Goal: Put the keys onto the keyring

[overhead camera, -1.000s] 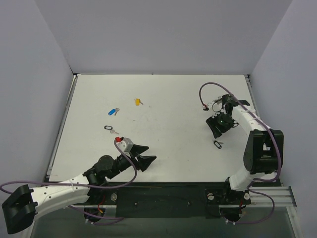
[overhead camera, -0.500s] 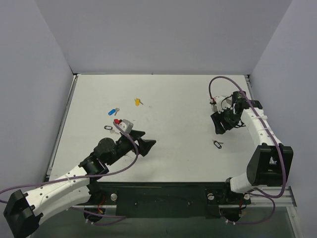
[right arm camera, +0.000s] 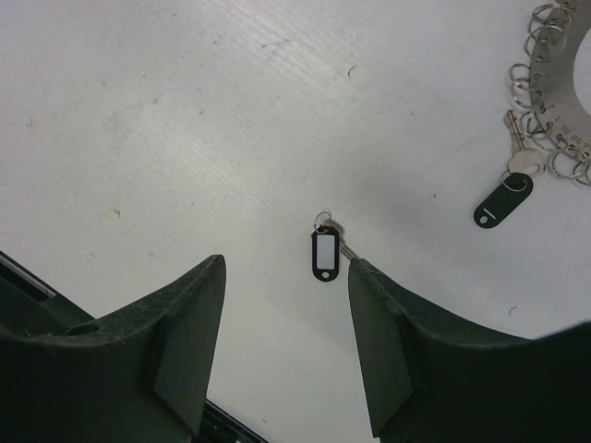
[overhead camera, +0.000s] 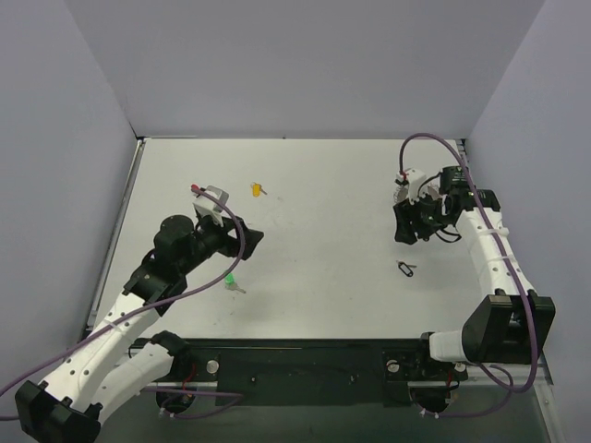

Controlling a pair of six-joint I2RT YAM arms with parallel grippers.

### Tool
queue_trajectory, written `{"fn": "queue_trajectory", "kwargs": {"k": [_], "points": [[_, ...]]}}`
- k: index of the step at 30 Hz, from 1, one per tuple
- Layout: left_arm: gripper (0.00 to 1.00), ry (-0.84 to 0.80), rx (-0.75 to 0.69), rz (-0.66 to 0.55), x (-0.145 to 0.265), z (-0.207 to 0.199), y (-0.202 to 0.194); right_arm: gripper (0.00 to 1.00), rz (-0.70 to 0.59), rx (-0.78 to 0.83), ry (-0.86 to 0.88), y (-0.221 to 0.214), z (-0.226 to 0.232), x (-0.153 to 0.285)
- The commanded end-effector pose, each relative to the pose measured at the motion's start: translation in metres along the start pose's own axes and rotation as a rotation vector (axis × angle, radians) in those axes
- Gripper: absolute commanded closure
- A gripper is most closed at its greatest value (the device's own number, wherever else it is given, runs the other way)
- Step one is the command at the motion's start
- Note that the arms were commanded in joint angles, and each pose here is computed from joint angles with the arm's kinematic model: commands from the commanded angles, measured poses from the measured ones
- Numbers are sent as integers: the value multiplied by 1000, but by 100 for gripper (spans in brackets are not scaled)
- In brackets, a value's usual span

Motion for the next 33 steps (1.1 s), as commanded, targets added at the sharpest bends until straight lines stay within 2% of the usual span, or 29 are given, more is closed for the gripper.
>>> {"fn": "queue_trajectory", "kwargs": {"k": [1,8,15,26,33], "points": [[11,37,-109,69,11,11,0,49,-80,-13,13,19,6,16],[11,105,-178,104,16,27,-18,49,-119,-18,21,30,11,25],[10,131,-185,82,16,34,-28,48,-134,-16,-56,39,0,41],[11,164,-214,61,22,41,-27,48,-141,-201,-84,42,-20,14],[11,153,-223,63,23,40,-28,47,-120,-357,-122,48,-62,5]]}}
Point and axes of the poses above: each gripper's point midway between its finger pads, its own x axis back along the fingers, its own z axis along the line the jaws close on, y = z × x, the point moved 2 cm from there along x, back along the fingers, and after that the axes turned 6 degrees about -x, right-handed, at the moved point
